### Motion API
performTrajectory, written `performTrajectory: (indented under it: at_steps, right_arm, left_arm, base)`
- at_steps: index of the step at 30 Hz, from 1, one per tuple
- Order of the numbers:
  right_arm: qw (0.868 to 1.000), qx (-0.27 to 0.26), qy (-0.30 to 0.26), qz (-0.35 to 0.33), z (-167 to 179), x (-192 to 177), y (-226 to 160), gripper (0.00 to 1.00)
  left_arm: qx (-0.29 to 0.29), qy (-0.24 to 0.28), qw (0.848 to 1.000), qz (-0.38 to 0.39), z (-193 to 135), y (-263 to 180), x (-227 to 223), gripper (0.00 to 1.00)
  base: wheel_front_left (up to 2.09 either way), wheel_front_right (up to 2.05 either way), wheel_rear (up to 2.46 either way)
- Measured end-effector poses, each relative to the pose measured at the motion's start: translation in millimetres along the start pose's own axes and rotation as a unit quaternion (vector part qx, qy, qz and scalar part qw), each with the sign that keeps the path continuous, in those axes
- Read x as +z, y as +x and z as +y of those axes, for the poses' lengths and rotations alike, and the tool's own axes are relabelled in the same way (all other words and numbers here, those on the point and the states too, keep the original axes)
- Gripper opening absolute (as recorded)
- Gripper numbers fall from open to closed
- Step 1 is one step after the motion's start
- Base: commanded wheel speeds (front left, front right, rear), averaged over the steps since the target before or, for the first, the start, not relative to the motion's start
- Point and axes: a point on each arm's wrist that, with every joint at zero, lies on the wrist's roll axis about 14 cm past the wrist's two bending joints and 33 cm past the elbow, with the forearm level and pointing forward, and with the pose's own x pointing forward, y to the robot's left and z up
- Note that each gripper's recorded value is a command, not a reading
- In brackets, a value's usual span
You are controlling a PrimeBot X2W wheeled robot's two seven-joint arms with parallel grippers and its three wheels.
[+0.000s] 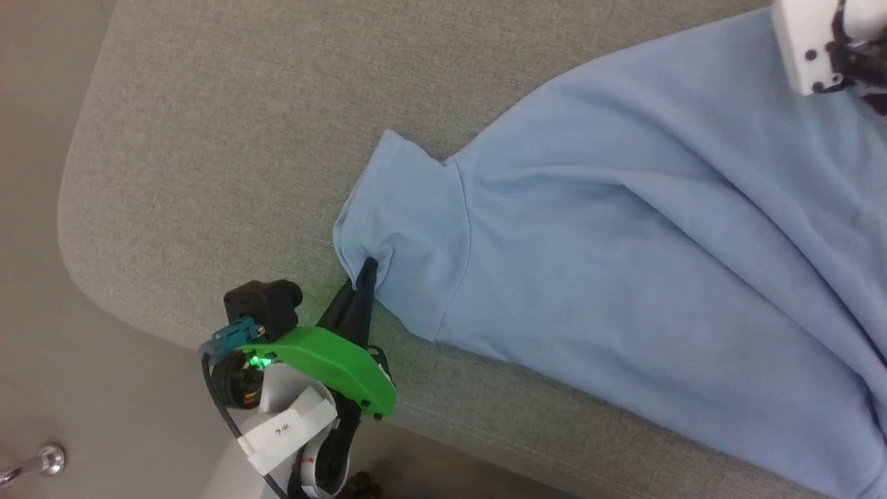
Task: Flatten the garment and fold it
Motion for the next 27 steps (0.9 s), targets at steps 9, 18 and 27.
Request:
performTrajectory:
  at_steps: [9,18,27]
  right_arm:
    - [0.979,0.033,0.092,-0.177,-14,37,-65,0.00]
    - [0.926,0.012,0.187,-0.328,-52,-15,-168,0.00]
    - [0.900,-0.039,0.309,-0.304,-44,-162,-216,0.00]
  left_arm:
    - [-0.011,0.016,1.000,-0.018,-1,-7,18,0.00]
    - [-0.032,0.017,0.998,-0.045,-15,-23,38,0.00]
    - [-0.092,0.020,0.994,-0.050,-56,-37,41,0.00]
  base:
    - [0.00,0.00,0.00]
    - [0.00,0.00,0.00]
    - [0.00,0.00,0.00]
